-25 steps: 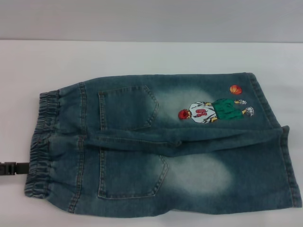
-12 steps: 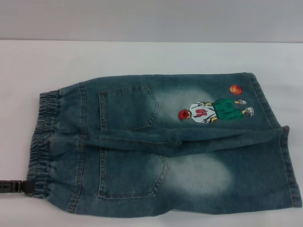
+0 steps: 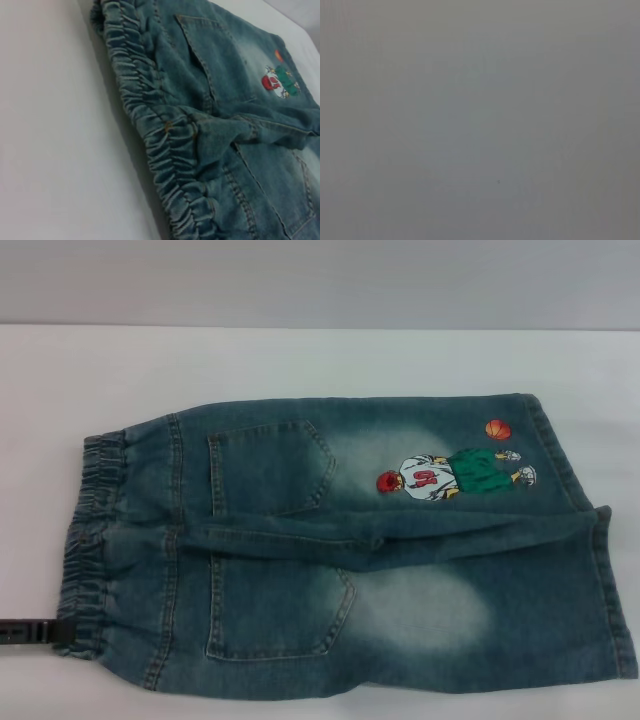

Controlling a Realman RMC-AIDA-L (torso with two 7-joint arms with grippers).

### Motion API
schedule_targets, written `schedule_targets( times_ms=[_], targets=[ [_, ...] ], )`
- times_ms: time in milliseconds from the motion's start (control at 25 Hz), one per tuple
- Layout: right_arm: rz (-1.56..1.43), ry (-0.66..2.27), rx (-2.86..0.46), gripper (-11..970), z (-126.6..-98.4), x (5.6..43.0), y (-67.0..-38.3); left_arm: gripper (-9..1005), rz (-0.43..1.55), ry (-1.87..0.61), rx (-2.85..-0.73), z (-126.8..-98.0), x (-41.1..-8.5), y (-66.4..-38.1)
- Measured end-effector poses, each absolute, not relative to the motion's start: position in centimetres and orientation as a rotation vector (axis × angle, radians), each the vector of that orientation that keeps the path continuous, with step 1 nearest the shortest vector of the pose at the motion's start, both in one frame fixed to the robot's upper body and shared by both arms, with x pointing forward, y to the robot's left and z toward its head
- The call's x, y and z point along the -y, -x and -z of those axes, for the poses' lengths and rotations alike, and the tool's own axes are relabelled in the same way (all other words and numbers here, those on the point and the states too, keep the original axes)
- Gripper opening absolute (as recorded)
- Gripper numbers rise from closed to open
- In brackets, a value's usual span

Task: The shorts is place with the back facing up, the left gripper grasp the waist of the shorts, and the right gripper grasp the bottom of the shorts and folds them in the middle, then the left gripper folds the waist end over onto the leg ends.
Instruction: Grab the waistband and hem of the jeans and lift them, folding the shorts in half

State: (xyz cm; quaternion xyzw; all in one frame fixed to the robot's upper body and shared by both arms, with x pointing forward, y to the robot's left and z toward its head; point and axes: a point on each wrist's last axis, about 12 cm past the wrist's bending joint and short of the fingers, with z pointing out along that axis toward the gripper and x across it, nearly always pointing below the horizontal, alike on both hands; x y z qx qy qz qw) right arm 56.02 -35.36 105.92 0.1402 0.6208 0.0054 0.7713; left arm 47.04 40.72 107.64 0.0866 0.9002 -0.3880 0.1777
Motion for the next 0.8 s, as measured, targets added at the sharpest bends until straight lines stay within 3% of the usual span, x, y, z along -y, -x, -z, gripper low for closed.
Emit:
schedule_targets(
  times_ms=[800],
  targets=[
    [-0.014,-0.302,-1.343,636,-106.0,35.3,-56.1,829,1.108,-0.286,-2.584,-107.2,-39.5,-47.6]
  ],
)
